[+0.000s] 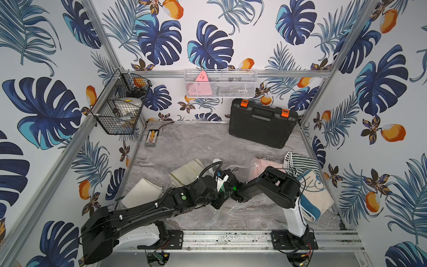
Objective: Place the folded towel into the vacuum bag
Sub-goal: Place the towel in the vacuum bag.
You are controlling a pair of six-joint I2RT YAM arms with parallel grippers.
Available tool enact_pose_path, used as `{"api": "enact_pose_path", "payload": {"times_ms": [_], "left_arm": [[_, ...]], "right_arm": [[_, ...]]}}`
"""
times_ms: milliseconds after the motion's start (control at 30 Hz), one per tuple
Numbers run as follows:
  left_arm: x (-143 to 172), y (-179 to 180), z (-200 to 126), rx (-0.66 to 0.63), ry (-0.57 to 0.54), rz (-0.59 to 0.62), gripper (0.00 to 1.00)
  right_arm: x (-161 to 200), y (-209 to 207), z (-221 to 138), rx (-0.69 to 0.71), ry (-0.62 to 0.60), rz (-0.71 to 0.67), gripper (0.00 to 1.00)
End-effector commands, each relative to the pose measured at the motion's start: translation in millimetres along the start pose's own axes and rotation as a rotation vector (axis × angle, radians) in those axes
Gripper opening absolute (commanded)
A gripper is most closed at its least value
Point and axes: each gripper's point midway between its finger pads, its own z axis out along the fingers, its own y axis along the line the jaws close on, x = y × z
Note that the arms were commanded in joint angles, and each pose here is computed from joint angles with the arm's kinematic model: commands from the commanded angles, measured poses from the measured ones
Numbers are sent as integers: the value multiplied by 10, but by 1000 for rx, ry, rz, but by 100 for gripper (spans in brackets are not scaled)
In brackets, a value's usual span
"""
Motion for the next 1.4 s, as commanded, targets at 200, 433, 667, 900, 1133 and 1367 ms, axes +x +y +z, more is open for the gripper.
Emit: {"api": "enact_pose_path", "payload": {"times_ms": [200, 433, 667, 900, 1133, 1367], "left_arm": [[-287, 307, -400, -172, -127, -170, 50], [-454, 670, -300, -323, -264, -304, 47], [-276, 725, 309, -304, -151, -317, 48], [241, 1012, 532, -377, -73, -373, 48], [714, 1190, 500, -427, 9, -437, 48], [810, 1438, 217, -564, 10, -455, 49]], "right_arm": [[595, -805, -1045, 469, 85, 179, 83], [714, -790, -1735, 641, 62, 144, 82], [513, -503, -2302, 744, -11, 0, 80], [-12, -48, -3103, 852, -147, -104, 78], [-582, 411, -3071, 892, -114, -238, 77], [-787, 180, -2389, 838, 1, -233, 68]]}}
